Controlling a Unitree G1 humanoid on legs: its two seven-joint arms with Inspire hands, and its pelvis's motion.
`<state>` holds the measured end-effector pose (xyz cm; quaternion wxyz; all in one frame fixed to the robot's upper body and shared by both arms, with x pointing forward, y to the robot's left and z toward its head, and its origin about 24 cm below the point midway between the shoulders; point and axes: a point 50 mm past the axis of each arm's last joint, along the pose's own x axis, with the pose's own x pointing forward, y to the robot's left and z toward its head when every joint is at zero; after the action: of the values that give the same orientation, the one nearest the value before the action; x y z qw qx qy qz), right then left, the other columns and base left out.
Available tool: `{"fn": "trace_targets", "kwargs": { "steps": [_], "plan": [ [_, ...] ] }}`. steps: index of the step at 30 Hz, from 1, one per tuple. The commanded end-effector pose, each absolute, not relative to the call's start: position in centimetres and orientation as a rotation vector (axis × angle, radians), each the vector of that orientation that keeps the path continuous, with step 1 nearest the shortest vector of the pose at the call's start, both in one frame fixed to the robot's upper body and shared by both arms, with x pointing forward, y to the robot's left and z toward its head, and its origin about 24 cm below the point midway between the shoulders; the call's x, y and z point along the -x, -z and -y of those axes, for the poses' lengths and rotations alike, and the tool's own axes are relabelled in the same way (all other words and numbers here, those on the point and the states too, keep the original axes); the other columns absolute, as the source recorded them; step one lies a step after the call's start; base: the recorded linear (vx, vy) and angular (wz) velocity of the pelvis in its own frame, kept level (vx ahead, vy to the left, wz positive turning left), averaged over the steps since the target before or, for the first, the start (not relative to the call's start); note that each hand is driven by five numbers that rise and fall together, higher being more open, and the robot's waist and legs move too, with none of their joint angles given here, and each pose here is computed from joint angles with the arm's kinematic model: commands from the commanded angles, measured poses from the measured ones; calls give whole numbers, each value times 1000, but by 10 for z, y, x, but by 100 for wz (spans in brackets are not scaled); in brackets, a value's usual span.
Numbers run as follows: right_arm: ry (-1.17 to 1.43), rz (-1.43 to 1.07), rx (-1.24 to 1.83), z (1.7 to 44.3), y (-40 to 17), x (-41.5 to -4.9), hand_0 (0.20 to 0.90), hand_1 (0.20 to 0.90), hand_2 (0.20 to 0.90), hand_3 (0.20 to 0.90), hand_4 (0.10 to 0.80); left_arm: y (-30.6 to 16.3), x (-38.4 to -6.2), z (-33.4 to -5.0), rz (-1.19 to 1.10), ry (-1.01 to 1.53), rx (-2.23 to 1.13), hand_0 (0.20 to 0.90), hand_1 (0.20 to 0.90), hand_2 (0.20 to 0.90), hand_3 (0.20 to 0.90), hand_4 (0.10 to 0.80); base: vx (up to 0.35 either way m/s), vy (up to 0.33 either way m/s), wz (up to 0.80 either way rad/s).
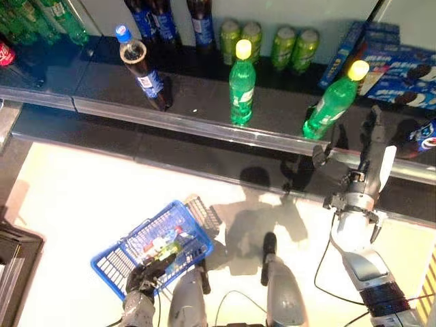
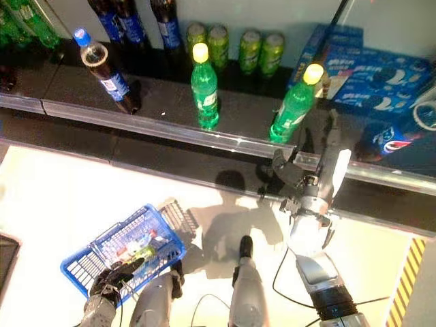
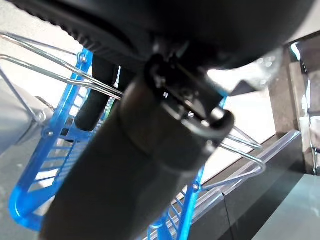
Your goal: Pick up the drink and place into the basket.
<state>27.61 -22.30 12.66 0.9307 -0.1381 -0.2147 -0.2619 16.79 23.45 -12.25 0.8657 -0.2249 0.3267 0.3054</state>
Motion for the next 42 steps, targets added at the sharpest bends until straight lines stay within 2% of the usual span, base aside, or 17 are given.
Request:
{"fn": "trace_targets", "kwargs": {
  "steps": [1,15,42],
  "plan": [
    [589,741,220,217,-186,-277,900,900,900,900,800,113,-175,-214,-546,-543,564,300,300,300,200,100,0,0,0],
    [631,886,182,207,-239,-295,900,900,900,900,800,102,-192,-198,-494,-434,601,300,300,300,200,100,6,5,-1],
    [745,818,-76,234,-285,-328,900,900,900,900,800,98,-200,-204,-500,-386,553,300,300,300,200,100,2,-1,3]
  ]
}}
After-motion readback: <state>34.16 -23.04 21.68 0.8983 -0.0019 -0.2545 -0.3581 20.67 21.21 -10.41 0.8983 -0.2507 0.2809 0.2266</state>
